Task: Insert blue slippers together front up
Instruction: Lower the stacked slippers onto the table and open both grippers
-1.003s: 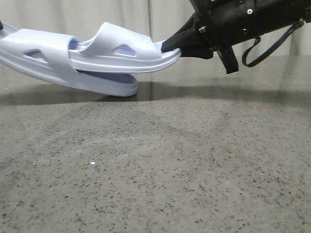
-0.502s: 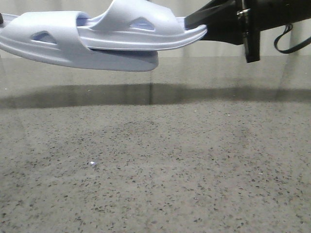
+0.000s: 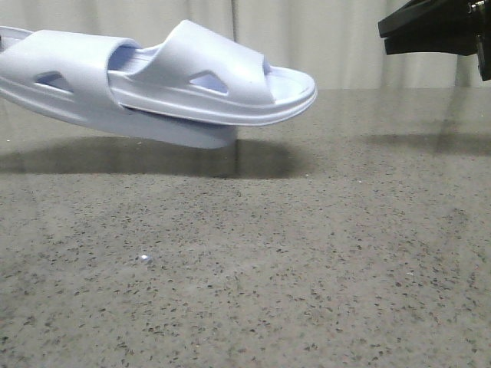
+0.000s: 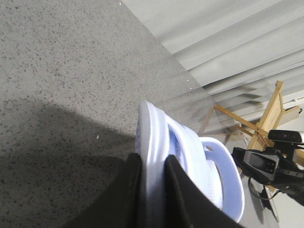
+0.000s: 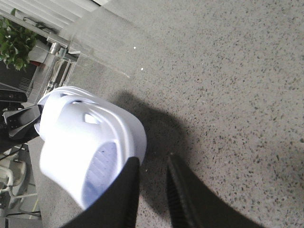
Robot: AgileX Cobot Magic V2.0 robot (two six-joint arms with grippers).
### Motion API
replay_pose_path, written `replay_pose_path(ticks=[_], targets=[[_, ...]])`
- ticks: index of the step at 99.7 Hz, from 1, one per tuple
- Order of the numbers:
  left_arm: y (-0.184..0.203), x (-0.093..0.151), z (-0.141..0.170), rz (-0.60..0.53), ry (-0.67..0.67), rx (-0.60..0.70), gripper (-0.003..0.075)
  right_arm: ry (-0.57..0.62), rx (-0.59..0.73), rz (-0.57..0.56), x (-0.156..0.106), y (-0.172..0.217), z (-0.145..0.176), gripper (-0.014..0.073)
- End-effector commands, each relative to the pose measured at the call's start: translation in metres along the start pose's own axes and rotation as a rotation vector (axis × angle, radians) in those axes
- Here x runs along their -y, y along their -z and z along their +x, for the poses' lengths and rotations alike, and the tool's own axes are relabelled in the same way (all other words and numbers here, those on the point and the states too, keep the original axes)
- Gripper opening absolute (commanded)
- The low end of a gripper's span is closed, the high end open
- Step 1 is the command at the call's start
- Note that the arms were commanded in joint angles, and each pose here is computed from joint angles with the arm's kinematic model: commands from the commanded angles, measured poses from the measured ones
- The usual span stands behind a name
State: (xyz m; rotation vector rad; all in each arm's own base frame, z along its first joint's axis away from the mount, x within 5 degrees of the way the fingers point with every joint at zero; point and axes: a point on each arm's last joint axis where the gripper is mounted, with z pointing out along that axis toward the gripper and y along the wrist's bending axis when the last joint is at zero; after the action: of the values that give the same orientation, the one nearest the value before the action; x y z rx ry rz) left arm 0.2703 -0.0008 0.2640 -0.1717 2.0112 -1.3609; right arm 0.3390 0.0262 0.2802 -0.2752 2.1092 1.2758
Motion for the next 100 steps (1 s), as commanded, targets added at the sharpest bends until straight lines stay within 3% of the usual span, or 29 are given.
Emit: replay_pose_path(ticks=[1, 25, 63, 79, 100], targets=[[0.004, 0.017, -0.007, 0.058, -0.043, 0.035, 0.0015, 0.067, 0.013, -0.128, -0.033, 0.012, -0.009, 0.0099], [0.003, 0.007, -0.003, -0.054, -0.140, -0.009, 0.0046, 0.066, 0.010, -0.131, -0.033, 0.012, -0.009, 0.0099], [0.004, -0.001, -0.003, -0.137, -0.187, -0.022, 0.0461, 0.066, 0.010, -0.131, -0.033, 0.012, -0.009, 0.0099], [0.005, 0.010, -0.009, -0.094, -0.242, -0.057, 0.0468, 0.066, 0.010, -0.131, -0.033, 0.012, -0.009, 0.0099], [0.012, 0.059, -0.034, 0.062, -0.417, -0.080, 0.0447, 0.100, 0.012, -0.124, -0.043, 0.017, -0.010, 0.0085]])
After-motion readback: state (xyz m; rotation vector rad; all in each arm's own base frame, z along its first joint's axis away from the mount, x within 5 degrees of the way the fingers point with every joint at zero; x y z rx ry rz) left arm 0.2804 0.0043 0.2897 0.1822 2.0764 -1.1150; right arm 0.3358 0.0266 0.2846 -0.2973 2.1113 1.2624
